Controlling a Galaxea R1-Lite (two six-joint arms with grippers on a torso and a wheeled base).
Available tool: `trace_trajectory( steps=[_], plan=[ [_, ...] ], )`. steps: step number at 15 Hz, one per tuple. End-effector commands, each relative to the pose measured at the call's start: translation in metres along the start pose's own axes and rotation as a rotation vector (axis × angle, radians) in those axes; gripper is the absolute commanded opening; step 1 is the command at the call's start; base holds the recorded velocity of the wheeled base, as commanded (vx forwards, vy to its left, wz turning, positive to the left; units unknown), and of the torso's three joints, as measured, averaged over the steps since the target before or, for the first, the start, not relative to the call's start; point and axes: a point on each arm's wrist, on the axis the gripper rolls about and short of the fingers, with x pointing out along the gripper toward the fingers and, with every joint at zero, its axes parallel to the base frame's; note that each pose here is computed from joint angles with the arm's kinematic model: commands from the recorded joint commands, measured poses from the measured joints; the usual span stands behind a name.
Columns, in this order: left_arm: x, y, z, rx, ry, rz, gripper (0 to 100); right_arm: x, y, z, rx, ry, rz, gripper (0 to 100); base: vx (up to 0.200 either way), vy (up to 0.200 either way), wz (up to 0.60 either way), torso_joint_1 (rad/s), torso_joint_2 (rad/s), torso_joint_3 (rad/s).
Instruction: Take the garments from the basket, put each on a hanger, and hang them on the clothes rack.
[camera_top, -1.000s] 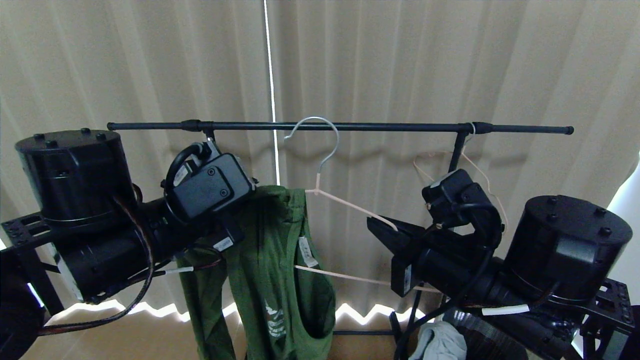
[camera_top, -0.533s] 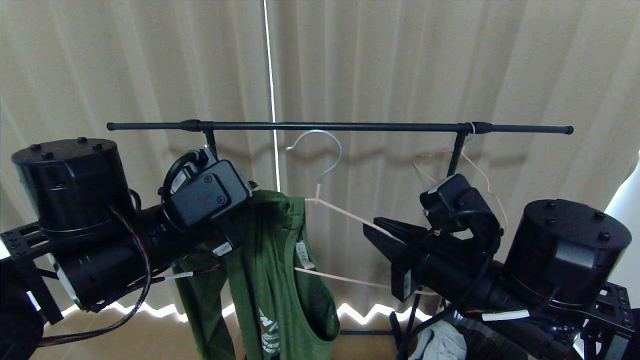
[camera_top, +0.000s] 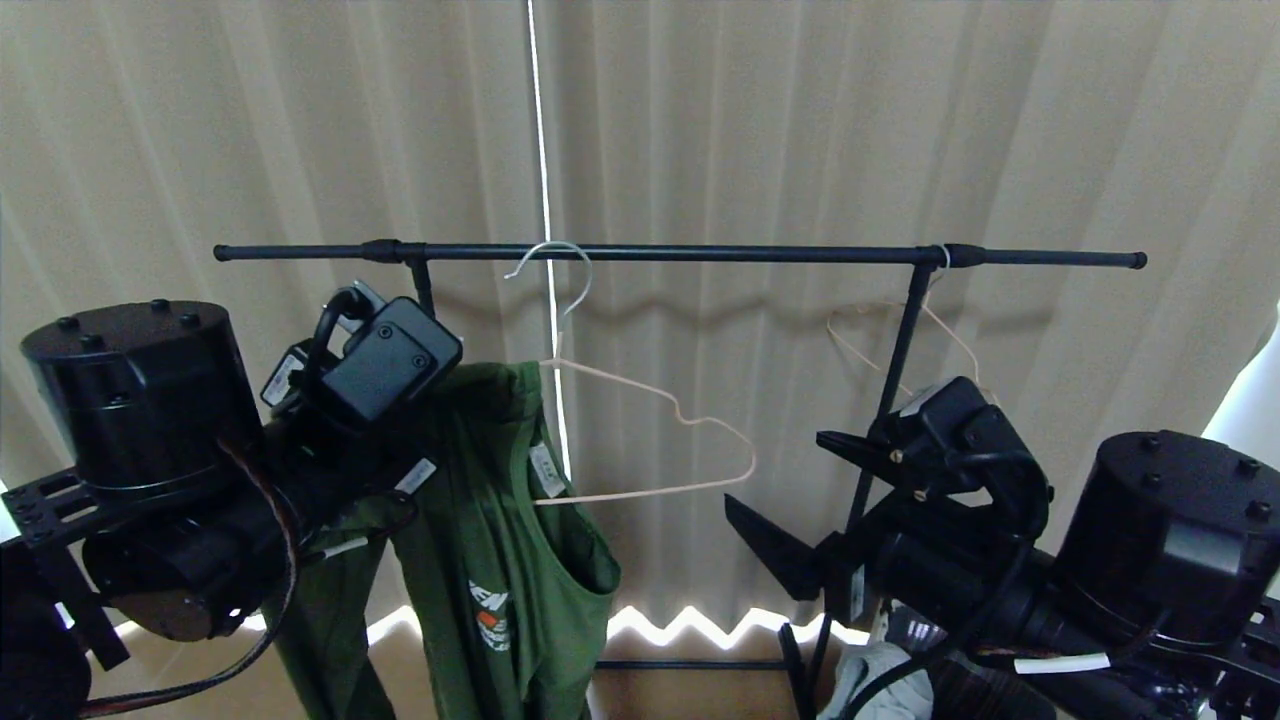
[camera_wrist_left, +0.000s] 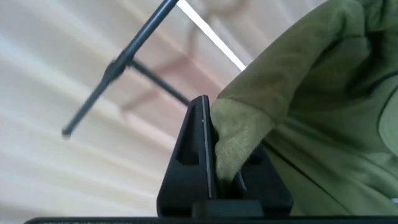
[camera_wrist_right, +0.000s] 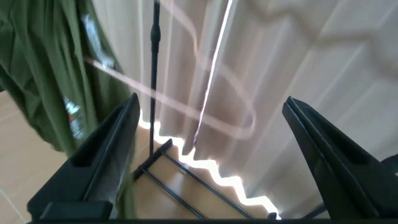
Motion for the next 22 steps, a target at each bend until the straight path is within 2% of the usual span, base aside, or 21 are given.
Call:
trace_trajectory(
  steps=[1, 2, 3, 6, 8, 11, 15, 19, 22],
  plan=[
    [0.002, -0.001, 0.001, -0.061, 0.02, 0.022, 0, -0.004, -0.001, -0.01, -0.027, 0.021, 0.002, 100, 0.0, 0.0, 0.0, 0.0, 0.0, 0.0],
    [0.003, -0.002, 0.002, -0.083, 0.025, 0.029, 0, -0.005, -0.001, -0.012, -0.035, 0.024, 0.004, 100, 0.0, 0.0, 0.0, 0.0, 0.0, 0.0],
    [0.005, 0.0, 0.005, -0.155, 0.02, 0.041, 0, -0.006, -0.001, -0.014, -0.042, 0.029, 0.005, 100, 0.0, 0.0, 0.0, 0.0, 0.0, 0.0],
    [0.007, 0.001, 0.019, -0.305, -0.029, 0.04, 0, -0.006, 0.001, -0.015, -0.042, 0.033, 0.021, 100, 0.0, 0.0, 0.0, 0.0, 0.0, 0.0],
    [0.002, 0.0, 0.029, -0.357, -0.069, 0.021, 0, -0.001, 0.005, -0.024, -0.047, 0.071, 0.033, 100, 0.0, 0.0, 0.0, 0.0, 0.0, 0.0],
    [-0.009, 0.0, 0.038, -0.371, -0.117, 0.001, 0, 0.007, 0.01, -0.032, -0.047, 0.102, 0.043, 100, 0.0, 0.0, 0.0, 0.0, 0.0, 0.0],
    [-0.025, -0.004, 0.051, -0.381, -0.183, -0.049, 0, 0.022, 0.013, -0.024, -0.003, 0.07, 0.039, 100, 0.0, 0.0, 0.0, 0.0, 0.0, 0.0],
    [-0.03, -0.007, 0.055, -0.383, -0.202, -0.068, 0, 0.033, 0.016, -0.025, 0.011, 0.028, 0.03, 100, 0.0, 0.0, 0.0, 0.0, 0.0, 0.0],
    [-0.033, -0.006, 0.058, -0.389, -0.218, -0.071, 0, 0.036, 0.02, -0.034, 0.002, 0.059, 0.046, 100, 0.0, 0.0, 0.0, 0.0, 0.0, 0.0]
  ],
)
